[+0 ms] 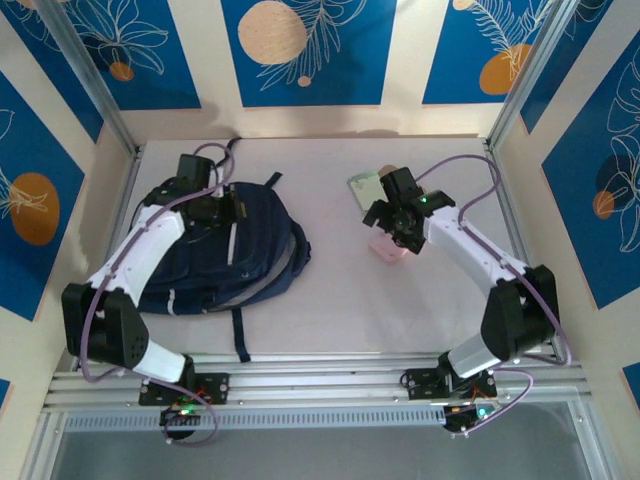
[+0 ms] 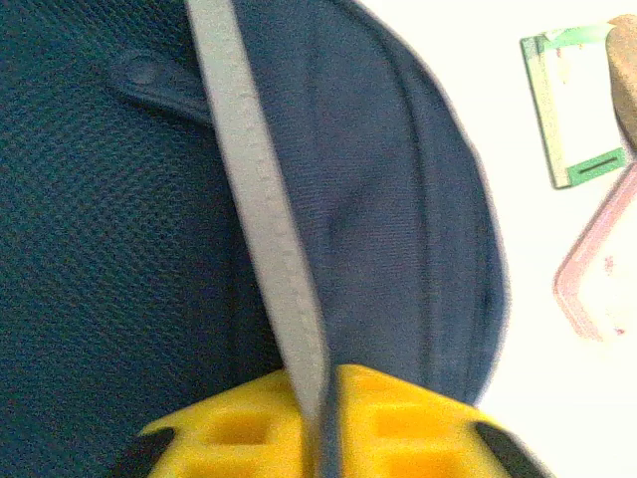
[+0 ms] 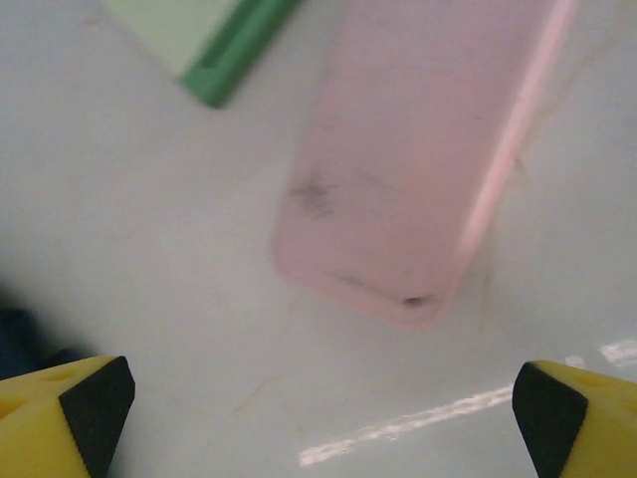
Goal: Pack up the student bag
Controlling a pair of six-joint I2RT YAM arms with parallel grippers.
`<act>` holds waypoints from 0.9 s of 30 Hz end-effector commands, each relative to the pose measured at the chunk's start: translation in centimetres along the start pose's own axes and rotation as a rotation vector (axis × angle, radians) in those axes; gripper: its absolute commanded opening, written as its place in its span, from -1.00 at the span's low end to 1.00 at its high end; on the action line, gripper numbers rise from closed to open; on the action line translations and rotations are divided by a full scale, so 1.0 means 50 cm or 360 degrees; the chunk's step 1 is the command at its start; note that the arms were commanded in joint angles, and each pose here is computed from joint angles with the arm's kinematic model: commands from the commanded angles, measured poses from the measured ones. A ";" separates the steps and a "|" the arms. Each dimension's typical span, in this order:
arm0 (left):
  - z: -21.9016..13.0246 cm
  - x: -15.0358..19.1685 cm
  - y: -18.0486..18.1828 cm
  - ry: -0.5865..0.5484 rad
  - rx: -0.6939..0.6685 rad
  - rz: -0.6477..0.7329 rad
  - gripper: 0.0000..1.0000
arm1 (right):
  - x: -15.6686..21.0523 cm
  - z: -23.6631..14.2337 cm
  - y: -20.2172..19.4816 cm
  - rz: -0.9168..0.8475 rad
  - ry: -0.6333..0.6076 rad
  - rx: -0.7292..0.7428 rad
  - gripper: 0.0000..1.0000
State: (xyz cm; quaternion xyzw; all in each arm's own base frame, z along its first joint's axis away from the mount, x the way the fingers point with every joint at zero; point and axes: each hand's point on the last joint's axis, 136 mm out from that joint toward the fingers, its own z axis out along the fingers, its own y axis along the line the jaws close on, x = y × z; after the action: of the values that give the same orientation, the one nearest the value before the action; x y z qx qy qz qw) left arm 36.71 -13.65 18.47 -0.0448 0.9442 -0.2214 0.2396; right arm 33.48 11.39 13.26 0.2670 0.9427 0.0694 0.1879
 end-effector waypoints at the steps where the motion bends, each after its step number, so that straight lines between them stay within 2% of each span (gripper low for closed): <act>1: 0.007 0.001 -0.097 -0.0005 0.0257 0.0101 -0.31 | 0.015 0.029 -0.053 0.0147 0.0145 0.0227 0.99; 3: 0.003 0.016 -0.114 0.0007 0.0286 0.0125 -0.02 | 0.016 0.055 -0.052 0.0183 0.0200 0.0254 0.99; 7: -0.050 0.036 -0.123 -0.0085 0.0278 0.0209 0.27 | 0.004 0.092 -0.044 0.0255 0.0257 0.0286 0.99; 12: -0.093 0.066 -0.099 -0.0199 0.0243 0.0289 0.32 | -0.006 0.129 -0.027 0.0340 0.0298 0.0266 0.99; 15: -0.106 0.071 -0.095 -0.0279 0.0261 0.0278 0.44 | -0.010 0.146 -0.026 0.0378 0.0316 0.0277 0.99; 27: -0.122 0.075 -0.125 -0.0289 0.0395 0.0266 0.55 | 0.006 0.202 -0.046 0.0409 0.0395 0.0415 0.99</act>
State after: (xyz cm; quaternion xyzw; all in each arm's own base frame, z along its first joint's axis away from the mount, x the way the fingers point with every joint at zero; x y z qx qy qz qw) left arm 30.75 -16.78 23.94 0.0366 0.8933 -0.2884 0.3428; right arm 36.52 10.16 3.82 0.3787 0.9244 0.0119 0.0428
